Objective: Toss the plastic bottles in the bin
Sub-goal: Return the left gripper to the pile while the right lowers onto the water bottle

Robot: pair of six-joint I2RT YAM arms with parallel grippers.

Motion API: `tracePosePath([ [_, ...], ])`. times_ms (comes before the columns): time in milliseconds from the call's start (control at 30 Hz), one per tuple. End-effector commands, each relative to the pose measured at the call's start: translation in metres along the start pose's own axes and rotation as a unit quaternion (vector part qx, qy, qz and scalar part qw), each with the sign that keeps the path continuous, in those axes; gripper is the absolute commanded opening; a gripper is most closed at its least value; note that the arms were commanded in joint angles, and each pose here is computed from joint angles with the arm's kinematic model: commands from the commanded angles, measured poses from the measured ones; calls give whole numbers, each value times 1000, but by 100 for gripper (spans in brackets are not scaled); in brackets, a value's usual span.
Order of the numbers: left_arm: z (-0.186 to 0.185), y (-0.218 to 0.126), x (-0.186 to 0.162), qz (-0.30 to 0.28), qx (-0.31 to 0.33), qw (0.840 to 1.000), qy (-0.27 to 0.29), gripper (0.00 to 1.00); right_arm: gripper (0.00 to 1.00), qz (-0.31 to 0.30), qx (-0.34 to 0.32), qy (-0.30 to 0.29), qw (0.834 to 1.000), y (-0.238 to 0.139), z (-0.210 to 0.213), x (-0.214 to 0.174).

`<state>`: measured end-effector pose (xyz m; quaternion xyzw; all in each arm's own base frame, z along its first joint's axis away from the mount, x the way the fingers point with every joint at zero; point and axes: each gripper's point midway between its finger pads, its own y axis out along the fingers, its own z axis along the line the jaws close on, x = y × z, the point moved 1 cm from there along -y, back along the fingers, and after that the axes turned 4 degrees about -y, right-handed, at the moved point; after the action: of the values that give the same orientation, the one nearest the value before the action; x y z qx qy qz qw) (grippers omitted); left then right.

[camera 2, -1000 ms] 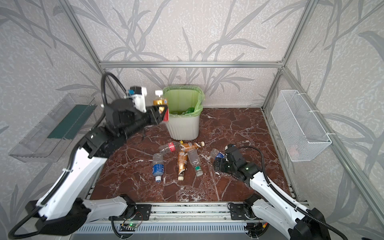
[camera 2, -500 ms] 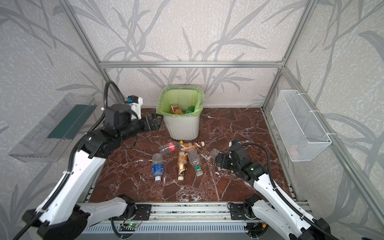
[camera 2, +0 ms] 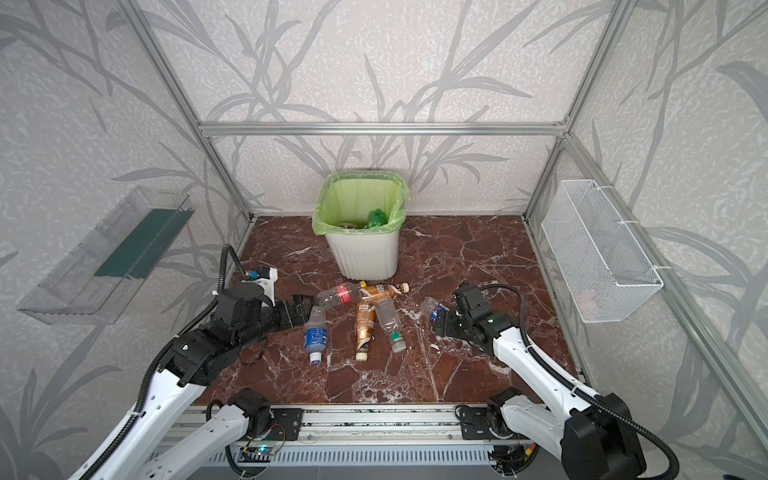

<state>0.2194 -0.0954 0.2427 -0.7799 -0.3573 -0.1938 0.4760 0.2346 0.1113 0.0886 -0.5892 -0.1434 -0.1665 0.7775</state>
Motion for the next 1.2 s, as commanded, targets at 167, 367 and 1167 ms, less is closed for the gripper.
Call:
tracePosePath([
  [167, -5, 5, 3, -10, -15, 1000, -21, 96, 95, -35, -11, -73, 997, -2, 11, 42],
  [367, -3, 6, 2, -10, -13, 999, -31, 96, 95, -22, -20, -100, 995, 10, 19, 64],
  [1167, 5, 2, -5, -13, -8, 999, -38, 95, 93, 127, -17, -113, 985, 64, 24, 45],
])
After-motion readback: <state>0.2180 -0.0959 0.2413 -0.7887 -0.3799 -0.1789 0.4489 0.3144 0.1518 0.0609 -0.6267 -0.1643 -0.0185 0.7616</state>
